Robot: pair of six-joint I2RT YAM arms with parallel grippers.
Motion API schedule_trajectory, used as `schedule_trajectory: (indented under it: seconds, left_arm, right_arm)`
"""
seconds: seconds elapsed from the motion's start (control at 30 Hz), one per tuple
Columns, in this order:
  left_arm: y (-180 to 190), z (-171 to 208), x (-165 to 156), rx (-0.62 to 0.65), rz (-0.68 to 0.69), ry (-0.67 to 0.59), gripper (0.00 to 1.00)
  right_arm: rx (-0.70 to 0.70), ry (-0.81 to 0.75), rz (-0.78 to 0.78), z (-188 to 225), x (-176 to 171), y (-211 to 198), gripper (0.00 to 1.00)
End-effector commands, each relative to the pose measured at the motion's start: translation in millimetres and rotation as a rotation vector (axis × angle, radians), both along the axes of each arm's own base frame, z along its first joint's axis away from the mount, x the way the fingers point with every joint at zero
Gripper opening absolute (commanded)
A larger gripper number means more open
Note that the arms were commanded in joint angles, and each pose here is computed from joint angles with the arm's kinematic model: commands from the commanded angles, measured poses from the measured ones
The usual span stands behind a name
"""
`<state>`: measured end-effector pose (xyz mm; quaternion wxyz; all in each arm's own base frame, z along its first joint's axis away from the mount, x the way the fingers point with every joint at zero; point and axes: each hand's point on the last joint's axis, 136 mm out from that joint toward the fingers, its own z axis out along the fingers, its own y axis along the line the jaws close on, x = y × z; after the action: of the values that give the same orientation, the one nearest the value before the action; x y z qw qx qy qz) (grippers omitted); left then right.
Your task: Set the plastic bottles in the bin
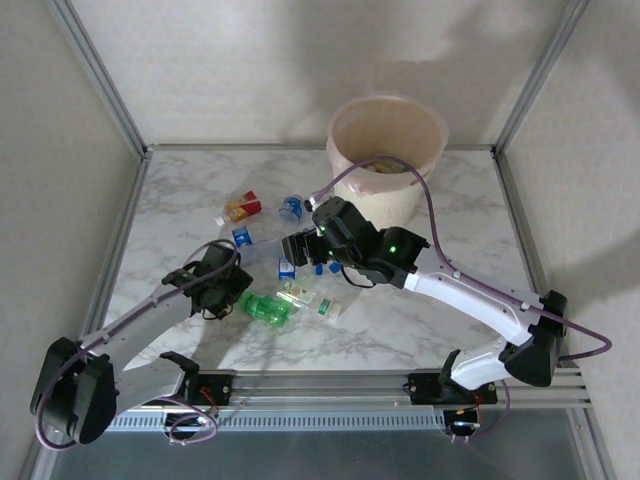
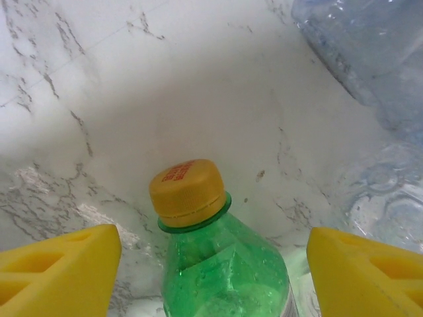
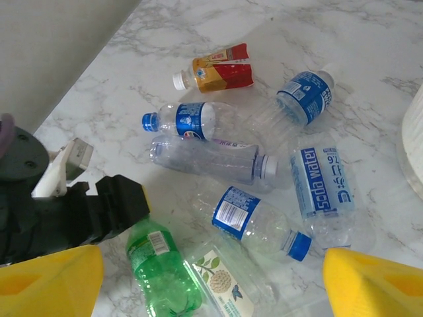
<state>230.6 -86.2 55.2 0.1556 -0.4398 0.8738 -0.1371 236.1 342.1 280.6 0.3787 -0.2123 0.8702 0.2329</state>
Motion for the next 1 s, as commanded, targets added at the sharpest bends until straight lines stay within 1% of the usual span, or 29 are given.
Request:
schedule_trajectory:
  seconds: [0.0,0.1,0.3,0.37,0.57,0.73,0.97]
  left_arm:
    - [-2,13,8,0.015,0.013,-0.006,0.77]
    - [-1,19,6,0.041,-0.002,0.004,0.81]
    - [-10,14,-2,-0.008,0.021,0.028,0.81]
    - [-7,10,-2,0.009,0.036,0.033,0.79]
    - [6,14,7,0.064,0.103,-0.002,0.76]
    - [7,7,8,0.075,0.128,0.019,0.70]
    - [10,-10,5,0.095,0.146,0.051,0.68]
  right_arm:
    - [0.030,-0.012,-0.021,14,-2,-1,0.86]
    - [0.029,-0.011,-0.035,14,-2,-4,0.86]
    - [0.032,-0.009,-0.060,11,-3,-10,0.87]
    - [0.032,-0.008,-0.064,10,-3,-11,0.87]
    - [0.030,-0.010,-0.063,11,-5,-12,0.87]
    - [0.028,-0.011,-0.064,11,-7,-13,0.87]
    - [0.033,-0.016,-0.073,14,-10,-18,0.87]
